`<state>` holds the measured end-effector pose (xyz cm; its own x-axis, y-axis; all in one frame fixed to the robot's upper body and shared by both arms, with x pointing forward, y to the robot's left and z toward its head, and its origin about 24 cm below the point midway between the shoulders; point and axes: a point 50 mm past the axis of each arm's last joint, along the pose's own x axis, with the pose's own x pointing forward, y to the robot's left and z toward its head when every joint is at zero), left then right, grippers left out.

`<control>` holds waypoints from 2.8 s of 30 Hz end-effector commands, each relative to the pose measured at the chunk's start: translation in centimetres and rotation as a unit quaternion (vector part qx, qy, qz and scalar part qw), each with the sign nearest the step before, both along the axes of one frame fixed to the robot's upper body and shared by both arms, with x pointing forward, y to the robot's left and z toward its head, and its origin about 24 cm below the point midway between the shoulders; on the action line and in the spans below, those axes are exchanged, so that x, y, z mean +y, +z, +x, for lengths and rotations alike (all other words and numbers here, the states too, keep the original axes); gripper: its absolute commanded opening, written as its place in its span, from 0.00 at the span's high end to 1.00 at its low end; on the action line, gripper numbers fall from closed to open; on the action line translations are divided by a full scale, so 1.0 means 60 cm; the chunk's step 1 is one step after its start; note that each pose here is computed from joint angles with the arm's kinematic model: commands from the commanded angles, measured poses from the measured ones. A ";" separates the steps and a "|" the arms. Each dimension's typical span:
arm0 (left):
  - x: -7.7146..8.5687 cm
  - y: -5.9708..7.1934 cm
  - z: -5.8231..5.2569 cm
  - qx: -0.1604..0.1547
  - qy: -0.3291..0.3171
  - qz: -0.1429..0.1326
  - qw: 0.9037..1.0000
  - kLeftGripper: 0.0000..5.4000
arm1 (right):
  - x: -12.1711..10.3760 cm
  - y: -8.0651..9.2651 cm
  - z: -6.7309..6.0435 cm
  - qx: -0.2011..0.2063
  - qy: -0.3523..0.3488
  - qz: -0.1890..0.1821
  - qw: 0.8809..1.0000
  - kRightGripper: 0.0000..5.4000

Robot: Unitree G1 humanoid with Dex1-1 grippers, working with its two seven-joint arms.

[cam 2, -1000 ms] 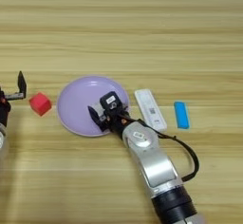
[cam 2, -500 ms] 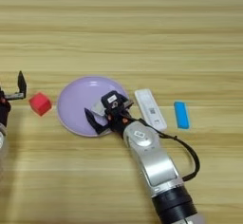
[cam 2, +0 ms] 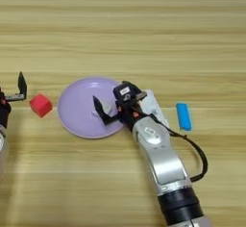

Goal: Move the objects on the table

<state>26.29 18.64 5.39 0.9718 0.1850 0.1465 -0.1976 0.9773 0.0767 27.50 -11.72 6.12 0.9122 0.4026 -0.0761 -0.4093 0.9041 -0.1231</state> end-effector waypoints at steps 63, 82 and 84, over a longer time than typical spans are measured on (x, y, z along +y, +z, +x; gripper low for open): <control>0.041 -0.001 -0.071 0.122 -0.168 0.078 0.975 0.00 | -0.272 0.022 0.008 -0.067 -0.346 0.039 0.935 0.00; 0.023 -0.052 -0.081 0.195 -0.249 0.105 0.943 0.00 | -0.279 0.025 0.009 -0.069 -0.364 0.041 0.928 0.00; 0.021 -0.055 -0.082 0.200 -0.254 0.111 0.940 0.00 | -0.279 0.025 0.009 -0.069 -0.364 0.041 0.928 0.00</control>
<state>21.45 19.91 2.37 0.9239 -0.2941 -0.2448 0.3508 0.9065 0.2349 27.84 -28.50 7.40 0.9453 -0.3197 0.0649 0.3234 0.9445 -0.0581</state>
